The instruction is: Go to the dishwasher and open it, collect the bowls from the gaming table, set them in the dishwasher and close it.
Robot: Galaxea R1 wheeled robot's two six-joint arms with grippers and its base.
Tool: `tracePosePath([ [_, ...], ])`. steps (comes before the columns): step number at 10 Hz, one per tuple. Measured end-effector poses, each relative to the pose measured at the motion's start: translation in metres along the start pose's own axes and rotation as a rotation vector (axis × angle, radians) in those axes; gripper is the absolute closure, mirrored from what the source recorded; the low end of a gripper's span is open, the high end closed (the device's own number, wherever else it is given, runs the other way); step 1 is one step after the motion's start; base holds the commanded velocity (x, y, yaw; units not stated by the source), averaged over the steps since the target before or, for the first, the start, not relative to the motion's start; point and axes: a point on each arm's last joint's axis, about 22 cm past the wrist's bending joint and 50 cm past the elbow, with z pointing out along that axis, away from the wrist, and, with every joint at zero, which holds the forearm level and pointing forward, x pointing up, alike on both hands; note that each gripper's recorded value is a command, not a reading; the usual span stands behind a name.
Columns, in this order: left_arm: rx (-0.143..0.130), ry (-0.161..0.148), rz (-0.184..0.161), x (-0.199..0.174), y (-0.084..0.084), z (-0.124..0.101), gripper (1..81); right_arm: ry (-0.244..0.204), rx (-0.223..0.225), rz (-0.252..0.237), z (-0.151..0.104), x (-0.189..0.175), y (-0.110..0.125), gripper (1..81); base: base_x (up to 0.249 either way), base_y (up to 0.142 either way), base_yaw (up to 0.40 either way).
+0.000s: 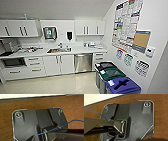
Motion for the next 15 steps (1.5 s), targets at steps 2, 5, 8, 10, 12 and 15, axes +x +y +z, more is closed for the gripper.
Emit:
tracePosePath([
  [2,0.0,0.0,0.001,0.0008,0.0003,0.0002,1.0,0.001,0.0,0.0,0.0001,0.0014,0.0002,1.0,0.102,0.0,0.0],
  [5,0.0,0.0,0.0,0.0004,0.0003,0.0001,1.0,0.002,0.0,-0.001,0.0001,0.002,0.0003,1.0,0.106,0.0,0.0],
  [8,0.0,0.0,0.0,0.0004,-0.0001,0.0001,1.0,0.002,0.0,-0.001,0.0002,0.0026,0.0,1.0,0.111,0.0,0.0],
  [10,0.0,0.0,0.0,0.0004,-0.0001,0.0001,1.0,0.002,0.0,-0.001,0.0002,0.0025,0.0,1.0,0.111,0.0,0.0],
  [12,0.0,0.001,0.0,0.001,-0.0001,0.0001,1.0,0.002,0.0,-0.001,0.0002,0.0031,0.0001,1.0,0.1,0.0,0.0],
  [15,0.0,0.001,0.001,0.0013,-0.0001,0.0001,1.0,0.003,0.0,-0.002,0.0004,0.0035,-0.0002,1.0,0.097,0.0,0.0],
])
